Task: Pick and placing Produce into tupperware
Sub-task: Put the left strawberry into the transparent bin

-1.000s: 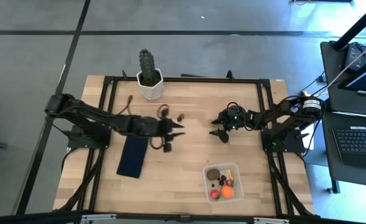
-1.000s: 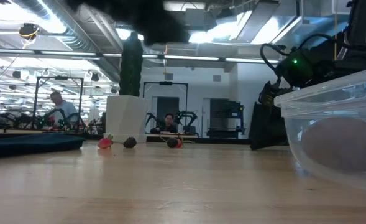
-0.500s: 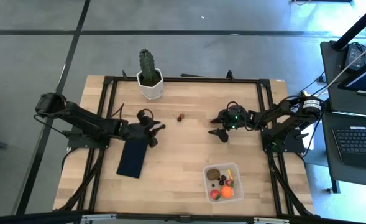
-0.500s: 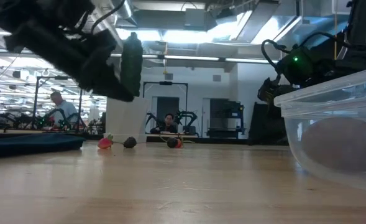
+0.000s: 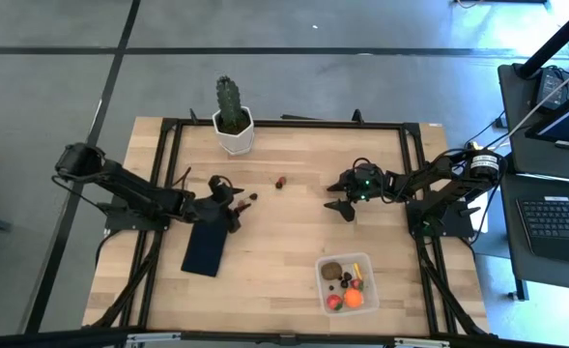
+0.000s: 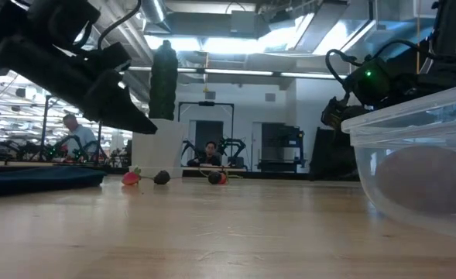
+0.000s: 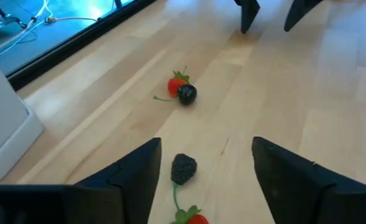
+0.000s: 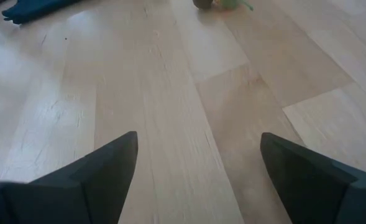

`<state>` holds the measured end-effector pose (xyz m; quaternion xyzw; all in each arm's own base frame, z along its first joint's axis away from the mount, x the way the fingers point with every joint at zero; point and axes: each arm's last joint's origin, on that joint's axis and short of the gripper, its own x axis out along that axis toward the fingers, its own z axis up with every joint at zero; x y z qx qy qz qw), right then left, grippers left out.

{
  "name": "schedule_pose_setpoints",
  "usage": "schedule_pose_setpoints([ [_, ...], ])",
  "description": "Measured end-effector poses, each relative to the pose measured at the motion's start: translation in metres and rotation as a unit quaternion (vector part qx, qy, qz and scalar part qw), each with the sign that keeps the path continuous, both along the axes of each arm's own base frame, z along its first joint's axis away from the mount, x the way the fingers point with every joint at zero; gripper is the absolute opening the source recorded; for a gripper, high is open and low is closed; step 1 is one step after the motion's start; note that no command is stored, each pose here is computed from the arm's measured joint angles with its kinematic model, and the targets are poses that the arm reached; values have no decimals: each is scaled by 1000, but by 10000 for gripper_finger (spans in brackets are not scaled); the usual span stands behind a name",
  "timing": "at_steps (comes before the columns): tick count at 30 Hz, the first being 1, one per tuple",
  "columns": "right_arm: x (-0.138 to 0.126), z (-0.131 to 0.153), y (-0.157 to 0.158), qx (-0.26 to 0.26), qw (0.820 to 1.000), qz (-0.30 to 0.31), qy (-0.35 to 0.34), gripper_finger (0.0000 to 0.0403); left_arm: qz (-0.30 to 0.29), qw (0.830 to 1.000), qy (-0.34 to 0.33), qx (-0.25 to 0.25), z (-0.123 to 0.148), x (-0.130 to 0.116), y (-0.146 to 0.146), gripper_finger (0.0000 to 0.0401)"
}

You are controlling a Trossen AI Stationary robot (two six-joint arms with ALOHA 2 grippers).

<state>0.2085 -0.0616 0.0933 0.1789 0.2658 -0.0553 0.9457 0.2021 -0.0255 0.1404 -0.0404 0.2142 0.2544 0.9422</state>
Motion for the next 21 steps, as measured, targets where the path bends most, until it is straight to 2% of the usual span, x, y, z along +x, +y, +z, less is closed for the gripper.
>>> schedule_pose_setpoints([
  [6,0,0,0,0,1000,0,0,339,-15,1000,10,-3,-6,-1,-10,252],
  [13,0,0,0,-2,1000,1,0,339,49,999,4,-10,-17,-1,-10,246],
  [21,0,0,0,-1,1000,0,0,339,88,995,22,-32,-37,0,-10,245],
])
